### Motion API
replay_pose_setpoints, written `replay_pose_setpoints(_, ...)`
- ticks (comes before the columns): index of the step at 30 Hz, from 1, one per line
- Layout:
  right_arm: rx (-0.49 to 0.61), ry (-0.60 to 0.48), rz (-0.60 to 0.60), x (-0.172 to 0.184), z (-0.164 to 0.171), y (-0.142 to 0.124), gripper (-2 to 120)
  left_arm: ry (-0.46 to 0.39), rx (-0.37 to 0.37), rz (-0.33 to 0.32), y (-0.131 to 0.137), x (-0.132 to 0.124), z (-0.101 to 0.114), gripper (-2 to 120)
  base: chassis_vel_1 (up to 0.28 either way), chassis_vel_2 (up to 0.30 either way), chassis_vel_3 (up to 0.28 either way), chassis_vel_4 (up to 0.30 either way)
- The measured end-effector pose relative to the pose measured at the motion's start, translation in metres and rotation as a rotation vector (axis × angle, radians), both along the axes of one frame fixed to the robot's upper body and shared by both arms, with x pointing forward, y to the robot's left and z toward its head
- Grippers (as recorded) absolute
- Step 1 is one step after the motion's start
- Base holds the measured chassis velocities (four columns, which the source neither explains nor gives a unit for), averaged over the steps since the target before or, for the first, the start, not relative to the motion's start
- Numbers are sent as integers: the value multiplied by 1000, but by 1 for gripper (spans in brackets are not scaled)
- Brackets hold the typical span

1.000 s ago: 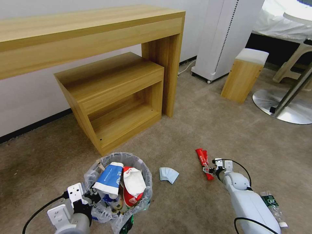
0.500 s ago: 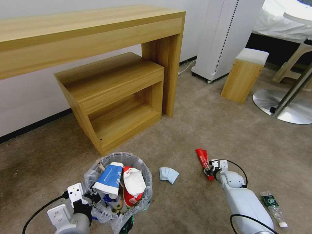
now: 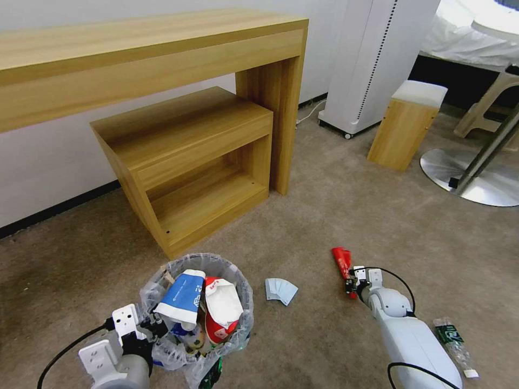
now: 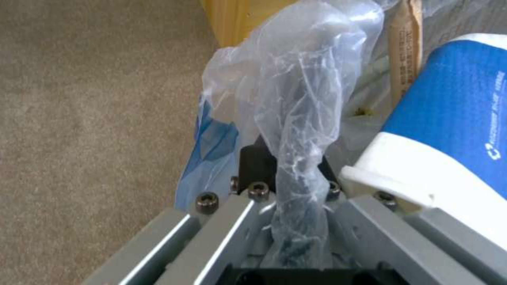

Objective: Pick up the trash bin and place the garbage on the floor into it.

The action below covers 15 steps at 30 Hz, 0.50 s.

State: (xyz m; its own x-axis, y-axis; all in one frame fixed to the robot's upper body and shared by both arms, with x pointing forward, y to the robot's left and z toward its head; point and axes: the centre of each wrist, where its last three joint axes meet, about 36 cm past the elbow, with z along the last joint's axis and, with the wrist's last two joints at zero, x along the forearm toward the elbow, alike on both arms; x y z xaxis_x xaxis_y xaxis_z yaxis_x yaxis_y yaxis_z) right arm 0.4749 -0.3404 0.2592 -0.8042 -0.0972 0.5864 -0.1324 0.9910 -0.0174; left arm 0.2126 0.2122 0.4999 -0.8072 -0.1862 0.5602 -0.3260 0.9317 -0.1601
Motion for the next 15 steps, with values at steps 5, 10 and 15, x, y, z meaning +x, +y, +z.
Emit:
replay_pose_setpoints(5,98,-328,220,-19,54,23,1,0,0,0,0,0,0,0,0,0,0,0)
replay_pose_setpoints(10,333,-652,642,-27,101,67,1,0,0,0,0,0,0,0,0,0,0,0)
replay_pose_setpoints(15,594,-771,916,-23,119,123,0,0,0,0,0,0,0,0,0,0,0,0)
